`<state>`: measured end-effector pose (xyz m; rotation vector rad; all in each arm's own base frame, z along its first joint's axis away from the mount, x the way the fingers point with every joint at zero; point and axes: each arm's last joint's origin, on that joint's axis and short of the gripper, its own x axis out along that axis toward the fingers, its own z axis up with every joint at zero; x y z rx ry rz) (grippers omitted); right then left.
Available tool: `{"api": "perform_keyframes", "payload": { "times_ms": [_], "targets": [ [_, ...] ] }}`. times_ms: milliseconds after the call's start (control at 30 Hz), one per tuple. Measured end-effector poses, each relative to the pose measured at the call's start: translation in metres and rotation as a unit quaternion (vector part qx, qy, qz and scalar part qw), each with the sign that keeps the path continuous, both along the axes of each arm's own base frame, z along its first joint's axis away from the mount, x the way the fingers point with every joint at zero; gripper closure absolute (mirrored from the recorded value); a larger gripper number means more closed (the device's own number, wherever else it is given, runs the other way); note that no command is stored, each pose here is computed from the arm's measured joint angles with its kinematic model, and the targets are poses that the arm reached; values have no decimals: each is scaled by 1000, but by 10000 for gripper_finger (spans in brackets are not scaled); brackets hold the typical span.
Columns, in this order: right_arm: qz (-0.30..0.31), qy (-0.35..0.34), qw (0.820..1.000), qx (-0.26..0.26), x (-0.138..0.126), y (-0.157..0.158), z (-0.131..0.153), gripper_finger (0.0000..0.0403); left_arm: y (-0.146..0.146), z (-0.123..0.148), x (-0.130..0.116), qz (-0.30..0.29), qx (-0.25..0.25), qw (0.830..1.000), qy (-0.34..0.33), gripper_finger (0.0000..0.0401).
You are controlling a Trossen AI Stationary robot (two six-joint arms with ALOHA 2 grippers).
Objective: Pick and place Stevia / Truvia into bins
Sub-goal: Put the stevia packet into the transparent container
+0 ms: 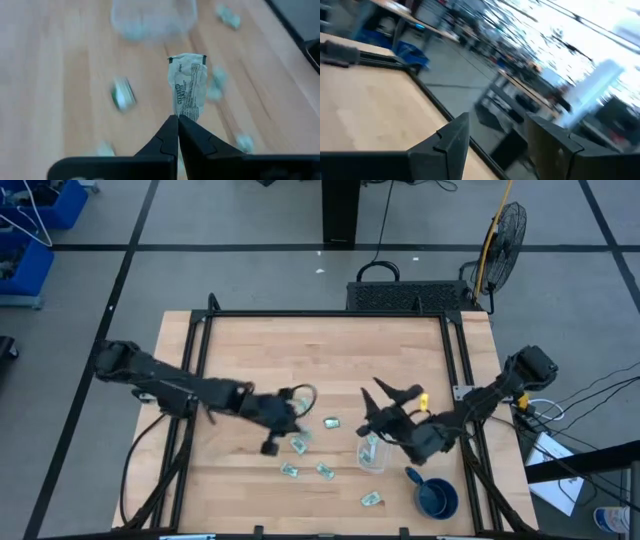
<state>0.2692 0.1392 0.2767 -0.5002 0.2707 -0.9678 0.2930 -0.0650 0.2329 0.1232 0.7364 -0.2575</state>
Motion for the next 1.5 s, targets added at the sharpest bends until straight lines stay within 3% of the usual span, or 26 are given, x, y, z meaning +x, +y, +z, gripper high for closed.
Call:
{"api": "perform_keyframes", "payload": {
  "times_ms": [100,200,433,667,733,900,967,1067,1133,1233,1300,1400,1500],
  "targets": [
    [28,-17,999,11,-9,9,2,222,8,-1,36,-50,6,998,-46,396],
    [31,-19,999,14,-13,14,2,222,9,-11,70,-81,2,996,-43,382],
    [88,-39,995,28,-44,19,2,222,0,-38,141,-85,4,996,-35,373],
    [221,-91,969,69,-82,9,-2,222,-8,-45,180,-81,-6,995,-49,397],
    [221,-88,969,69,-90,2,-8,222,-6,-48,179,-77,5,997,-29,396],
    [229,-102,964,86,-105,-14,-25,222,4,-37,161,-35,109,993,42,363],
    [259,-119,953,104,-108,-19,-25,222,7,-28,151,-19,138,987,75,348],
    [362,-120,915,133,-105,-21,-25,222,11,-18,134,-12,163,978,131,329],
    [400,-98,899,148,-97,-25,-29,222,15,-11,118,-10,180,967,180,321],
    [382,-66,902,191,-77,-36,-32,222,25,8,91,6,183,950,254,321],
    [387,-23,892,234,-59,-41,-34,222,35,23,72,40,169,940,293,325],
    [427,44,862,269,-28,-36,-34,222,45,47,47,89,157,940,288,336],
    [459,142,841,249,-4,-15,-31,222,51,69,20,111,170,945,258,347]
  ]
}}
